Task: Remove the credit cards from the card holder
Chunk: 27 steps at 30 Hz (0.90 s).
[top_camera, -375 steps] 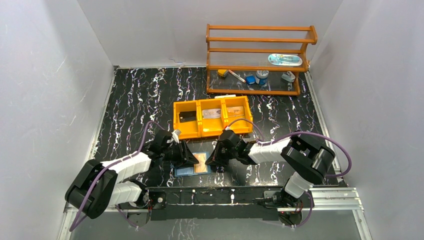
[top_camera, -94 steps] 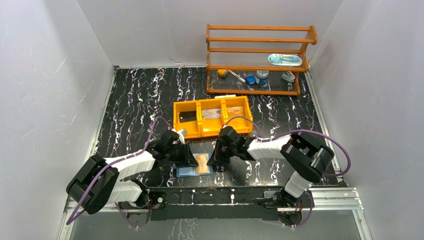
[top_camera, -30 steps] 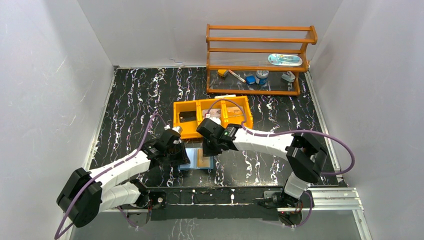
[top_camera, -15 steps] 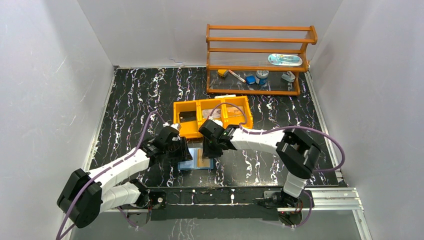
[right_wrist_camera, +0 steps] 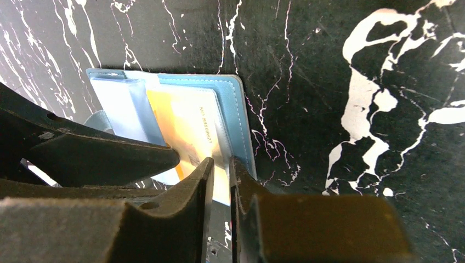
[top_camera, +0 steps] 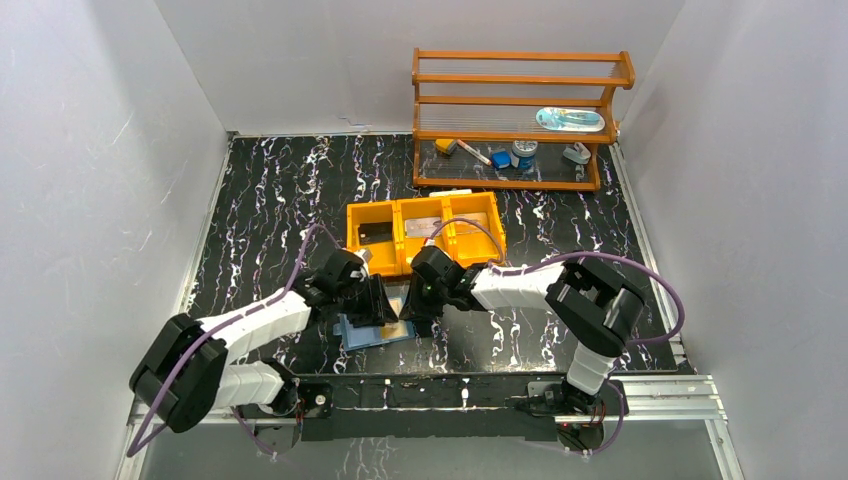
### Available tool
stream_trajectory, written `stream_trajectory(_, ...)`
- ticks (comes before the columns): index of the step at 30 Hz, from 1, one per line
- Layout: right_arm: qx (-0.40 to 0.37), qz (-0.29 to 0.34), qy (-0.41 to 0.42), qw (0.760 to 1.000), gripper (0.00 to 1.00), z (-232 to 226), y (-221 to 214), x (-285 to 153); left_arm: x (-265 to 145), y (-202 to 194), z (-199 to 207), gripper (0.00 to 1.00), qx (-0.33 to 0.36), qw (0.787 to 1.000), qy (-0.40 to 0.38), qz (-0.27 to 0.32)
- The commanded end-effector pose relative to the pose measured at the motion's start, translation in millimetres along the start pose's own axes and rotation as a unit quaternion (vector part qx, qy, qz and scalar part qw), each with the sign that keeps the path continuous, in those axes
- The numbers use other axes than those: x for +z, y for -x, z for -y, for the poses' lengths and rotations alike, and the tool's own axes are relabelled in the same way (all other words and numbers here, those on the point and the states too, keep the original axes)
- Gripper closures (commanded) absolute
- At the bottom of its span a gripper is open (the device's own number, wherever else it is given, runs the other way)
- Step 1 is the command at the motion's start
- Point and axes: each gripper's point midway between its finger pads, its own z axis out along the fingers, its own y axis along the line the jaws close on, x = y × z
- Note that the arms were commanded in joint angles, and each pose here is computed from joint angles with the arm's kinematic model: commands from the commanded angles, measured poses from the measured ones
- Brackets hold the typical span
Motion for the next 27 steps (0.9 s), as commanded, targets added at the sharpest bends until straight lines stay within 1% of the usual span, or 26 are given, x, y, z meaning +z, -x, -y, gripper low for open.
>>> stream_trajectory(1,0.006,-0.042,-0.070,0.997,0.76,47,-28,9,-6,2,-11,0.59,-0.025,0.999,0.015,0.030)
stream_trajectory(3,0.007,-0.043,-0.068,0.997,0.76,47,-29,10,-10,5,-11,0.57,-0.028,0.999,0.019,0.041)
stream_trajectory(7,0.007,-0.044,-0.067,0.997,0.76,46,-29,10,-24,15,-7,0.49,-0.017,0.997,0.015,0.075)
stream_trajectory(9,0.007,-0.045,-0.068,0.997,0.77,47,-29,11,-25,15,-11,0.49,-0.016,0.997,0.025,0.075)
stream_trajectory(11,0.007,-0.045,-0.064,0.997,0.78,45,-28,11,-21,10,-15,0.51,-0.017,0.997,0.029,0.063)
stream_trajectory(14,0.007,-0.047,-0.063,0.997,0.79,44,-29,12,-12,2,-16,0.57,-0.023,0.999,0.018,0.045)
stream_trajectory(20,0.008,-0.050,-0.063,0.997,0.81,45,-30,13,1,-8,-23,0.66,-0.037,0.999,0.007,0.029)
stream_trajectory(24,0.008,-0.052,-0.061,0.997,0.83,45,-31,13,5,-13,-41,0.66,-0.058,0.998,0.024,0.028)
stream_trajectory(27,0.009,-0.056,-0.056,0.997,0.84,44,-33,14,7,-18,-48,0.66,-0.078,0.997,0.009,0.025)
